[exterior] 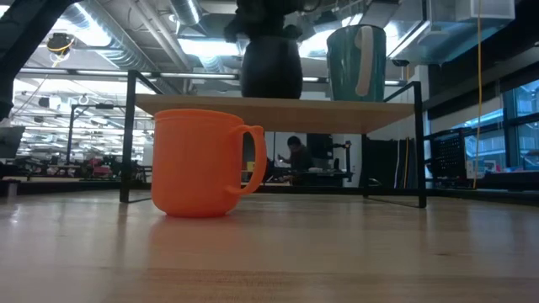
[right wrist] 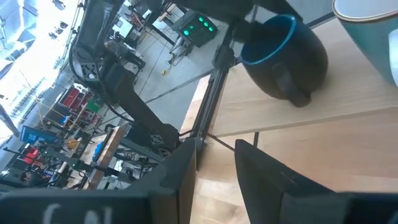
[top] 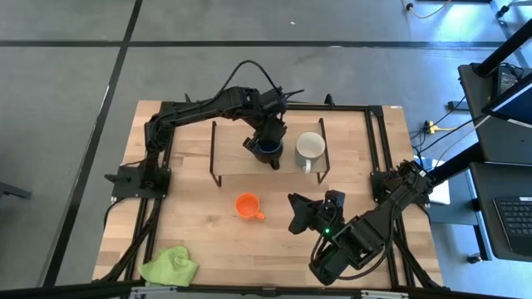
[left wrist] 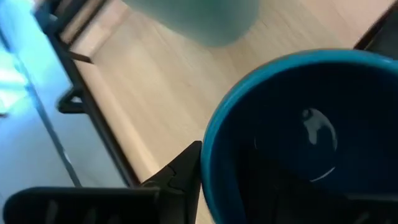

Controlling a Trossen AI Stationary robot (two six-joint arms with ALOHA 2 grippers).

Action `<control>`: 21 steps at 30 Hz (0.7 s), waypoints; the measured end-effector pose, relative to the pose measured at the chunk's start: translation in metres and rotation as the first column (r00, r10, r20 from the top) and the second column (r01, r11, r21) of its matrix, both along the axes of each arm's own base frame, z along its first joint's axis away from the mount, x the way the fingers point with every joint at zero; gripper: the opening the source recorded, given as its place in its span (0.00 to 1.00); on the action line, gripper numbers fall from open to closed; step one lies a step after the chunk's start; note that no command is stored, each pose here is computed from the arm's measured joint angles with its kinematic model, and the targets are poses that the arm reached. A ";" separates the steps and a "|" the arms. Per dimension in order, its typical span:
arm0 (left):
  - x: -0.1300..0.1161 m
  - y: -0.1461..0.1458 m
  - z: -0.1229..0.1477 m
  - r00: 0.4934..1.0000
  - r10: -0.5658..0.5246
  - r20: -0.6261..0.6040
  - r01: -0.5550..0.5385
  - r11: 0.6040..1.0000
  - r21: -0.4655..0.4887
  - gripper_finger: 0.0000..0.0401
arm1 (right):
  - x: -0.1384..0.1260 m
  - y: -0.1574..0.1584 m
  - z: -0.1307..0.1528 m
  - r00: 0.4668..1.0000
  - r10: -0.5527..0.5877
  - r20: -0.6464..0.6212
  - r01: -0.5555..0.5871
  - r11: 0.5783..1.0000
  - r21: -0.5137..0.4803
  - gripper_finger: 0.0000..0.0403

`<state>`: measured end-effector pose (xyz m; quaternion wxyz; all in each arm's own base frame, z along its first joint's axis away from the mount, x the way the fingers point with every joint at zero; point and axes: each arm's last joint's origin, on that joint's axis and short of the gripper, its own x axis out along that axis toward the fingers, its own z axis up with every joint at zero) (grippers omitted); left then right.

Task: Stack small to large cups/mugs on shelf
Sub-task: Put the blue mug on the shelf

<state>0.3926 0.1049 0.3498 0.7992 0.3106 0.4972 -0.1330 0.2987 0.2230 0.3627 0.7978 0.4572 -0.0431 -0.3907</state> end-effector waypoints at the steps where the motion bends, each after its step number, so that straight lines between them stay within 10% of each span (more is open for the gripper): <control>1: 0.000 0.000 -0.002 1.000 0.001 -0.010 -0.001 1.000 0.002 0.23 | 0.000 0.000 0.000 1.000 0.000 0.000 0.000 1.000 0.000 0.28; 21: -0.005 -0.005 0.011 0.999 0.021 0.041 -0.021 1.000 0.016 0.25 | -0.001 -0.001 -0.001 1.000 -0.001 -0.018 0.001 1.000 -0.010 0.28</control>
